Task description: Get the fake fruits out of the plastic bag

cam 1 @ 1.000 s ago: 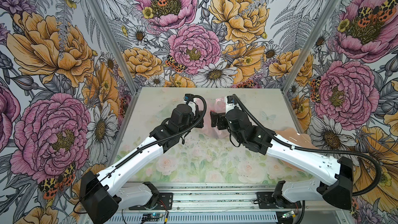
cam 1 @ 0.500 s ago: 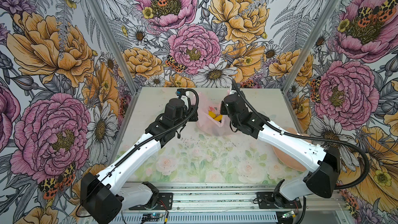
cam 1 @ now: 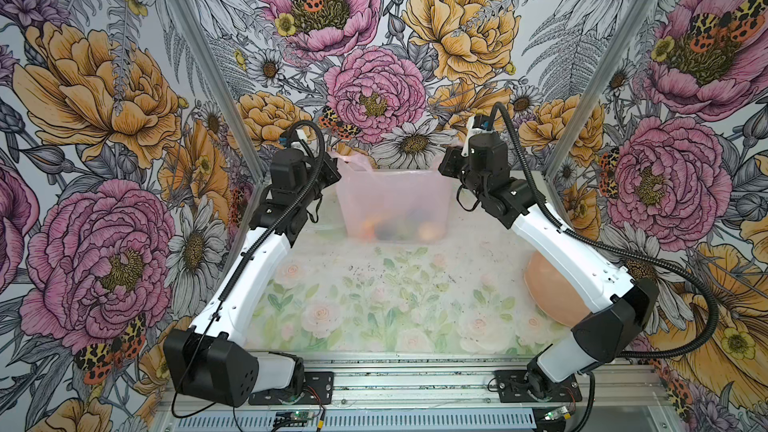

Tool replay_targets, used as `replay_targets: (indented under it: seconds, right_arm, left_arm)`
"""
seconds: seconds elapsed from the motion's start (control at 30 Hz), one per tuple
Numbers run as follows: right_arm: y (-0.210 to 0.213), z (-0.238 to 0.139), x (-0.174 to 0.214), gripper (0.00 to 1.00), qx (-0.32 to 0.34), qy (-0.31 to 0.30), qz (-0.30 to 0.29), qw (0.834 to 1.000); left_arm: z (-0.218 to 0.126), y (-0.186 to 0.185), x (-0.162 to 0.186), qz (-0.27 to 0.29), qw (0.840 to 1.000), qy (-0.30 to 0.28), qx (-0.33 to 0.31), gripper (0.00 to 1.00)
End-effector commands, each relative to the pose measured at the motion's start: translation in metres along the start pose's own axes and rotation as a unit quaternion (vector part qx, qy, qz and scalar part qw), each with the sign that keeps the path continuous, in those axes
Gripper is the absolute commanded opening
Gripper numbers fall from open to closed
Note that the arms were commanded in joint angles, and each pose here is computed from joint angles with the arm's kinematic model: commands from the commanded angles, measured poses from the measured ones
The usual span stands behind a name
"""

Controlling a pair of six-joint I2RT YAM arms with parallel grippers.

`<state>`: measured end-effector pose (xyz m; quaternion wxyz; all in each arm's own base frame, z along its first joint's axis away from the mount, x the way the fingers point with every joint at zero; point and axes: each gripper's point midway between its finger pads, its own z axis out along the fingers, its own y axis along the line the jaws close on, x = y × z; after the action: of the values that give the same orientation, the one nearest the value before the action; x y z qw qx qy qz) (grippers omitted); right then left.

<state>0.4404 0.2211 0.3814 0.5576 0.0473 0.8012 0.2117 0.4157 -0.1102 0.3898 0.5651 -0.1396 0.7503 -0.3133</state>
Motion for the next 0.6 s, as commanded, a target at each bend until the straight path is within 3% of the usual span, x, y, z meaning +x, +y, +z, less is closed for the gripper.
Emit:
replay_targets:
  seconds: [0.0, 0.27, 0.43, 0.5, 0.57]
  right_arm:
    - [0.016, -0.004, 0.045, 0.00, -0.063, 0.043, 0.018, 0.997]
    - [0.010, -0.020, 0.172, 0.00, -0.121, 0.118, 0.040, 0.985]
    - [-0.009, -0.027, 0.212, 0.00, -0.112, 0.137, 0.051, 0.983]
    - [-0.008, -0.031, 0.215, 0.00, -0.112, 0.134, 0.041, 0.984]
    - [-0.004, -0.035, 0.213, 0.00, -0.112, 0.127, 0.031, 0.985]
  left_arm:
    - [-0.028, 0.001, 0.030, -0.018, 0.999, 0.024, 0.029, 0.00]
    - [-0.075, 0.085, 0.163, -0.063, 0.994, 0.092, -0.006, 0.00]
    - [-0.098, 0.122, 0.197, -0.067, 0.989, 0.120, -0.056, 0.00]
    - [-0.107, 0.125, 0.193, -0.069, 0.990, 0.110, -0.061, 0.10]
    - [-0.114, 0.122, 0.188, -0.065, 0.990, 0.107, -0.063, 0.27]
